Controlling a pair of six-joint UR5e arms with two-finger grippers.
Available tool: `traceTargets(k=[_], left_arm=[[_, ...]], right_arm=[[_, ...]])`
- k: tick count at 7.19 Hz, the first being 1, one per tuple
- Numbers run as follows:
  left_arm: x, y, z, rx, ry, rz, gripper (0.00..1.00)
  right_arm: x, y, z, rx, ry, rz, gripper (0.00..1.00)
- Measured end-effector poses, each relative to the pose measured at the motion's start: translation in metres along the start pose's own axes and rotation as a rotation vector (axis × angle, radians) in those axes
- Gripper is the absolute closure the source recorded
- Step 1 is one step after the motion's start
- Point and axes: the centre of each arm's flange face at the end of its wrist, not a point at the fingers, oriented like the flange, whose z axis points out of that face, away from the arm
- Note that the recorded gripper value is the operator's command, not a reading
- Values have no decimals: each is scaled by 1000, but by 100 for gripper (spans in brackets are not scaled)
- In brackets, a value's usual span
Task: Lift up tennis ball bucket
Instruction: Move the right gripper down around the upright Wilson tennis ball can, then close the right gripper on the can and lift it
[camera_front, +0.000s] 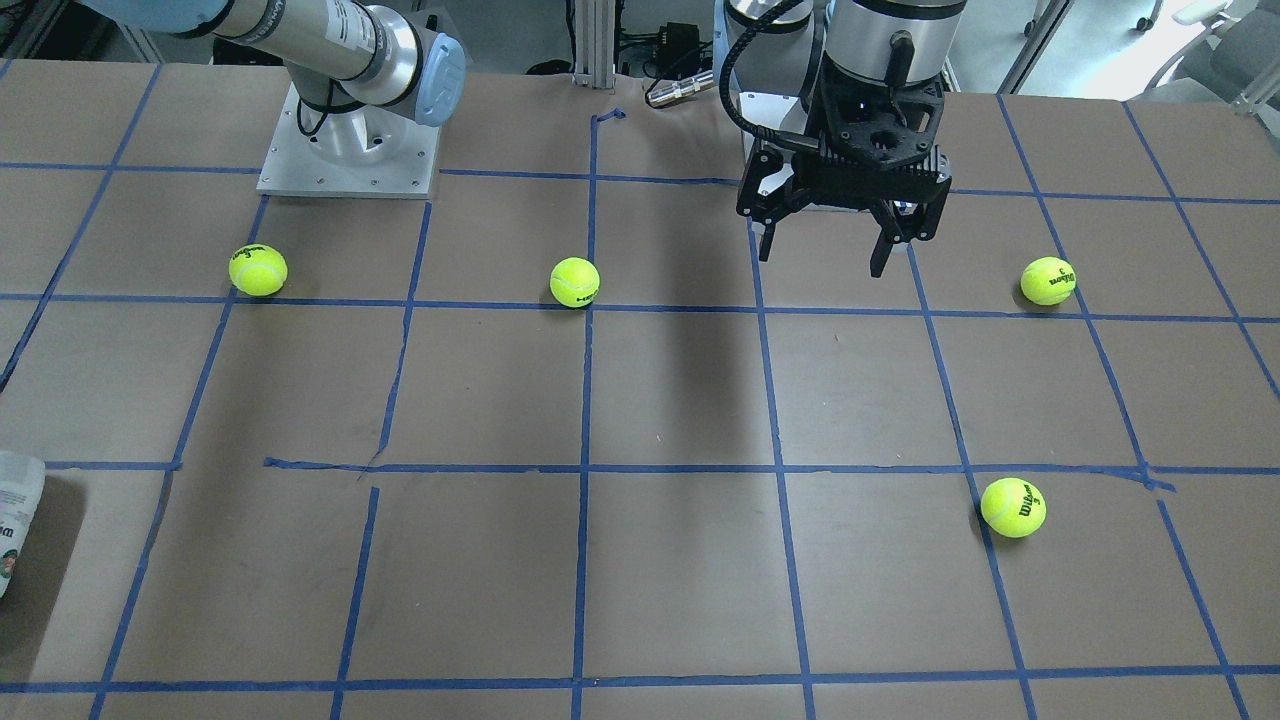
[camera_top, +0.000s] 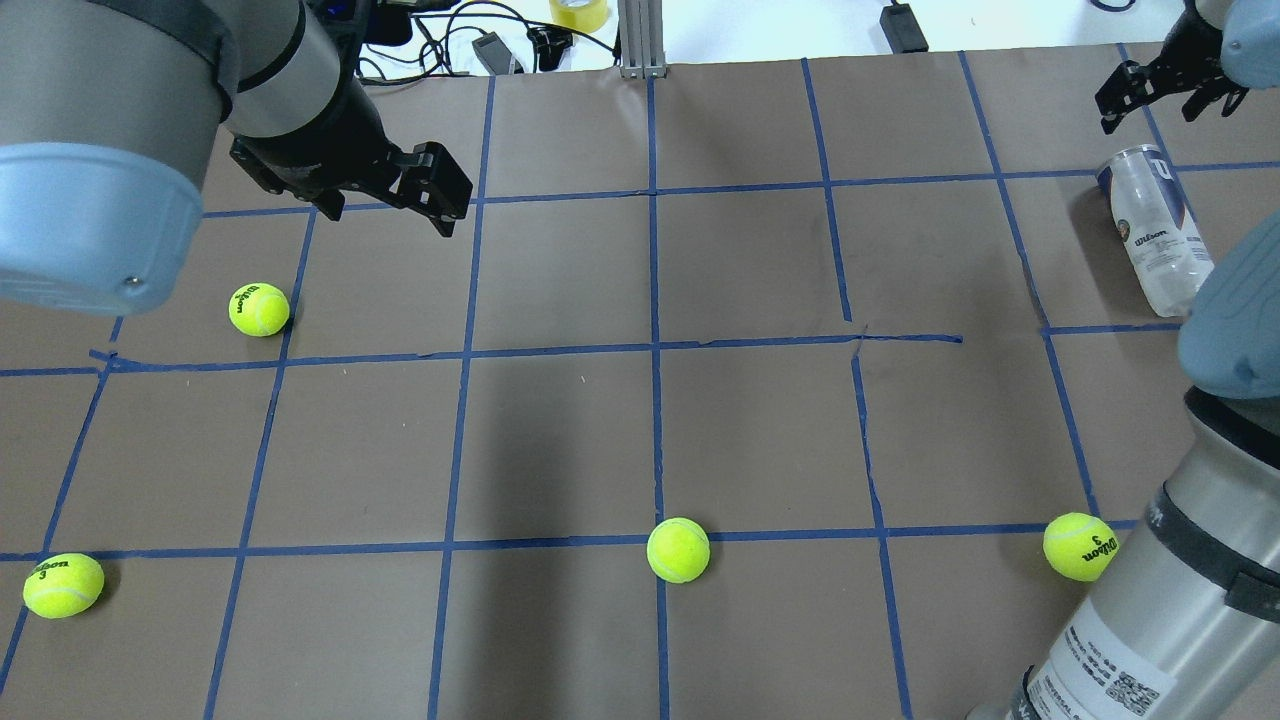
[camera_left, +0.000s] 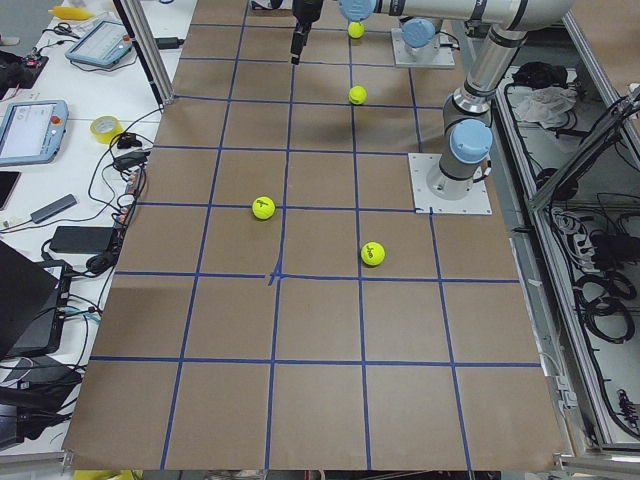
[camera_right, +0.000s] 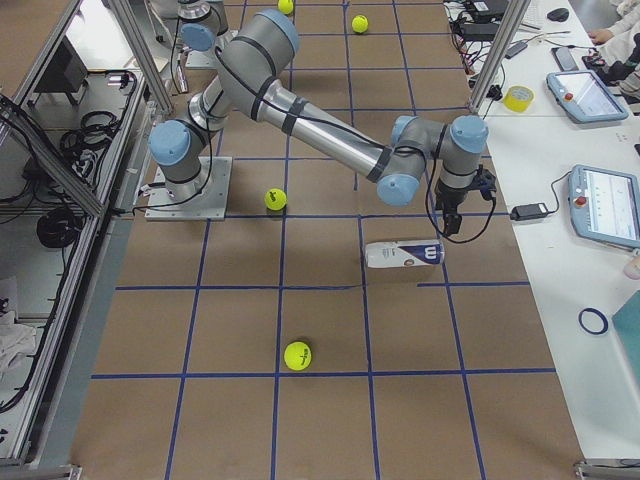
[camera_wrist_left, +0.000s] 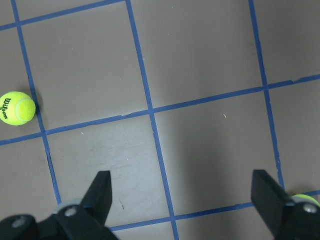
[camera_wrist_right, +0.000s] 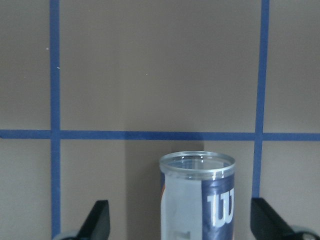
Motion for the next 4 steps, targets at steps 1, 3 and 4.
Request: traceTargets(k=[1, 3, 4], left_arm=[[0, 0, 0, -1, 0, 0, 0], [0, 0, 1, -2, 0, 1, 0], [0, 0, 1, -2, 0, 1, 0]], right_arm=[[12, 2, 19, -4, -4, -12, 0], [21, 6, 51, -31, -19, -18, 0], [20, 8, 64, -47, -30, -22, 3]])
